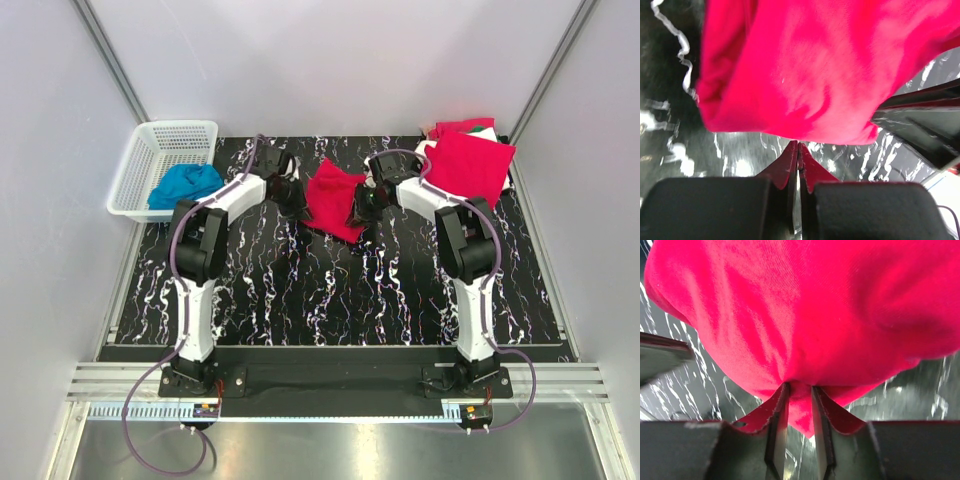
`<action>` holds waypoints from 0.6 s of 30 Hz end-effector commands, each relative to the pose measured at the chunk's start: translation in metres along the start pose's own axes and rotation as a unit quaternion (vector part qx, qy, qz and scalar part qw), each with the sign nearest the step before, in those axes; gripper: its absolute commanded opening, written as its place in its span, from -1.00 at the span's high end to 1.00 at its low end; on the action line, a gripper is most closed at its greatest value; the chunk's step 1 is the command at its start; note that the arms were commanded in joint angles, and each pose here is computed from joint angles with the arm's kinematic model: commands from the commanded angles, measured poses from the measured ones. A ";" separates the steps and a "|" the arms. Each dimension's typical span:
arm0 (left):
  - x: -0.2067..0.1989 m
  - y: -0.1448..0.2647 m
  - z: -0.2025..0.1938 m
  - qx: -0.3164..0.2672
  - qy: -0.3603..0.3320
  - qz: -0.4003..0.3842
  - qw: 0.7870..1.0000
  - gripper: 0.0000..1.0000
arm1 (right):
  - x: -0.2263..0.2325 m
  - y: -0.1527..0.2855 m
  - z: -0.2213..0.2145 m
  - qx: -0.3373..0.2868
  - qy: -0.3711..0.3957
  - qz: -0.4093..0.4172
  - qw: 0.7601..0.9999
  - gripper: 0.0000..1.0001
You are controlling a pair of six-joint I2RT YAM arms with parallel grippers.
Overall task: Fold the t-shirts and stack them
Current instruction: Fold the tshirt
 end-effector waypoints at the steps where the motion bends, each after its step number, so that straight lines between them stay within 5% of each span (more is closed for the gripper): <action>1: -0.027 0.053 0.014 -0.058 -0.039 -0.023 0.997 0.80 | 0.026 0.043 -0.002 -0.026 0.018 -0.006 0.999 0.34; 7: -0.050 0.072 0.039 -0.079 -0.067 -0.043 0.994 0.55 | 0.059 0.083 0.036 -0.073 0.045 0.010 0.996 0.25; 18: -0.030 0.023 0.043 -0.034 -0.062 -0.028 0.997 0.53 | 0.046 0.048 0.037 -0.043 0.034 -0.002 0.998 0.25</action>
Point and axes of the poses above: each gripper's point midway between its finger pads, its own y axis back along the fingers, its own x axis along the line the jaws close on, z = x × y, the point moved 1 cm from there along y, back along the fingers
